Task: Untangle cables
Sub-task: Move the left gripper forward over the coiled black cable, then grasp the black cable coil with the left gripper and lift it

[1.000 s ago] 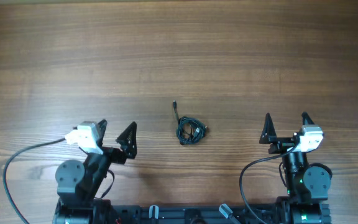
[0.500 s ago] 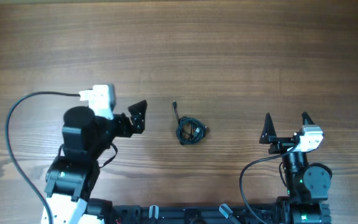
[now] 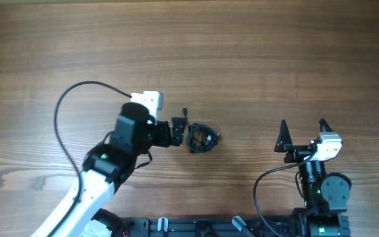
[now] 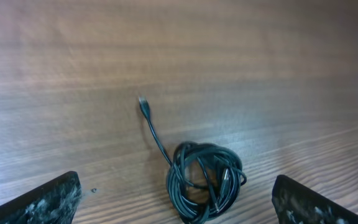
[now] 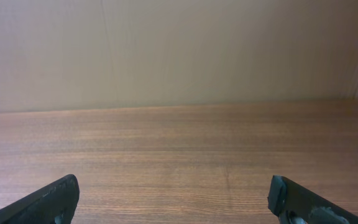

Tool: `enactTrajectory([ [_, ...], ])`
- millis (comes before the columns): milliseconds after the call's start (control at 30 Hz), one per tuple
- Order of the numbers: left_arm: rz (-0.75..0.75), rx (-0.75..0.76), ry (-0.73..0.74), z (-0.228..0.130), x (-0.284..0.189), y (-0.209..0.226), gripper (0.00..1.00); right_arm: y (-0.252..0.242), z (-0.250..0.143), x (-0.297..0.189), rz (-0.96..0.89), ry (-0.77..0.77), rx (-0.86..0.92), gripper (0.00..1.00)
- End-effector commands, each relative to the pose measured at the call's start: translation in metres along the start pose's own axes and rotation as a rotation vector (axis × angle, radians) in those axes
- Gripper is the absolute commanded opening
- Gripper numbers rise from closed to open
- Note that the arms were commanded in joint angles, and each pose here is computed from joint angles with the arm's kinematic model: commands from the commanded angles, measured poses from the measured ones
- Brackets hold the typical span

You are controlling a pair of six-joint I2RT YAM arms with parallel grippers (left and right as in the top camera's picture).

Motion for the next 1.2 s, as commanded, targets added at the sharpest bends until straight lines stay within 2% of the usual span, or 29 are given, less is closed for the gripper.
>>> enactTrajectory([
  [0, 0.064, -0.018, 0.102, -0.022, 0.028, 0.001, 1.00, 0.003, 0.002, 0.000, 0.017, -0.010, -0.010, 1.00],
  [167, -0.022, -0.004, 0.362, -0.082, 0.054, -0.015, 1.00, 0.003, 0.002, 0.000, 0.017, -0.010, -0.010, 1.00],
  [433, -0.018, 0.022, 0.417, -0.099, 0.055, -0.019, 1.00, 0.003, 0.002, 0.000, 0.017, -0.010, -0.010, 1.00],
  [667, 0.083, 0.067, 0.520, -0.138, 0.073, -0.004, 0.91, 0.003, 0.002, 0.000, 0.017, -0.010, -0.010, 1.00],
  [867, 0.091, 0.075, 0.490, -0.133, 0.077, -0.003, 0.68, 0.003, 0.002, 0.000, 0.017, -0.010, -0.009, 1.00],
  [1033, 0.241, 0.123, 0.330, -0.106, 0.084, 0.020, 0.32, 0.003, 0.002, 0.000, 0.017, -0.010, -0.010, 1.00],
  [1067, 0.251, 0.127, 0.318, -0.103, 0.084, 0.021, 0.27, 0.003, 0.002, 0.000, 0.017, -0.010, -0.010, 1.00],
  [1100, 0.254, 0.127, 0.316, -0.103, 0.084, 0.022, 0.17, 0.003, 0.002, 0.000, 0.017, -0.010, -0.010, 1.00],
  [1167, 0.254, 0.126, 0.316, -0.103, 0.084, 0.022, 0.09, 0.003, 0.002, 0.000, 0.017, -0.010, -0.010, 1.00],
])
Point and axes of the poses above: each gripper's point midway between its finger pads, its own x axis out along the fingers, its own y axis along the line the jaws close on, z = x × y, the point moved 1 cm from there along -x, back along the fingers, and after that the axes turned 9 degrees about -x, right-handed, at the moved point
